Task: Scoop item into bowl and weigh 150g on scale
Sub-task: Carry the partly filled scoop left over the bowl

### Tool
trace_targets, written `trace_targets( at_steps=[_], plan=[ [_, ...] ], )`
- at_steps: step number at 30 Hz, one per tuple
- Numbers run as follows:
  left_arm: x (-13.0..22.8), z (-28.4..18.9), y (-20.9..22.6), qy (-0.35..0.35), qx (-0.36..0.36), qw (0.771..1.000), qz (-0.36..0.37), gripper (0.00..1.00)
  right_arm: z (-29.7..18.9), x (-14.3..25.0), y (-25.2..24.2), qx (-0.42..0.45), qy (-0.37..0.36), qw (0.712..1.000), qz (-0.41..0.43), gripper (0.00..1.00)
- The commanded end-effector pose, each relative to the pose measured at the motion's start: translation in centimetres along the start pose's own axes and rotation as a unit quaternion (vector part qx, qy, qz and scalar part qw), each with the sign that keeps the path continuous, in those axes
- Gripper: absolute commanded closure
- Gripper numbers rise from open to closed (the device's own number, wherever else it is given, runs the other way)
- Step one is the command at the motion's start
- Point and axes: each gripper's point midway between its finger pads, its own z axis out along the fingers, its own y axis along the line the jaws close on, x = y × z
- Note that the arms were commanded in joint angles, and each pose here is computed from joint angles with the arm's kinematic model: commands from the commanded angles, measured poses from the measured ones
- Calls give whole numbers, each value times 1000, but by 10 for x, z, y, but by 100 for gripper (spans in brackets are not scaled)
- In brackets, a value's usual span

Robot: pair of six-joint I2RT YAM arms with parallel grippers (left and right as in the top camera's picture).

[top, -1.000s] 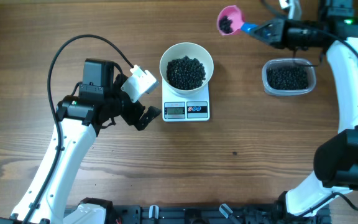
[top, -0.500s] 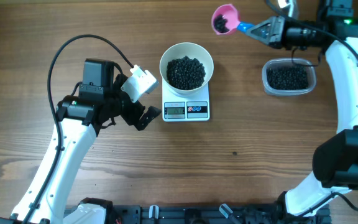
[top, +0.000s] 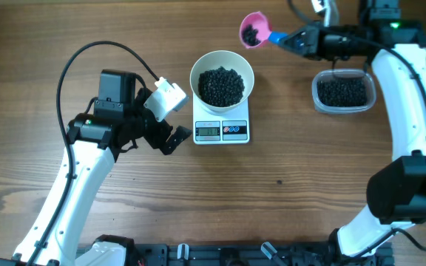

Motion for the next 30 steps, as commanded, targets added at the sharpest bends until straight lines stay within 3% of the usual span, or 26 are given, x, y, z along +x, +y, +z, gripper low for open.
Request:
trace_targets(
  at_steps=[1, 18, 30],
  plan=[
    [-3, -3, -3, -7, 2, 1000, 14, 0, 20, 3, -1, 60, 14, 997, -36, 96],
    [-4, -3, -3, -7, 2, 1000, 14, 0, 50, 21, -7, 176, 35, 983, -40, 96],
    [-4, -3, -3, -7, 2, 1000, 14, 0, 66, 31, 8, 183, 60, 974, -120, 96]
  ],
)
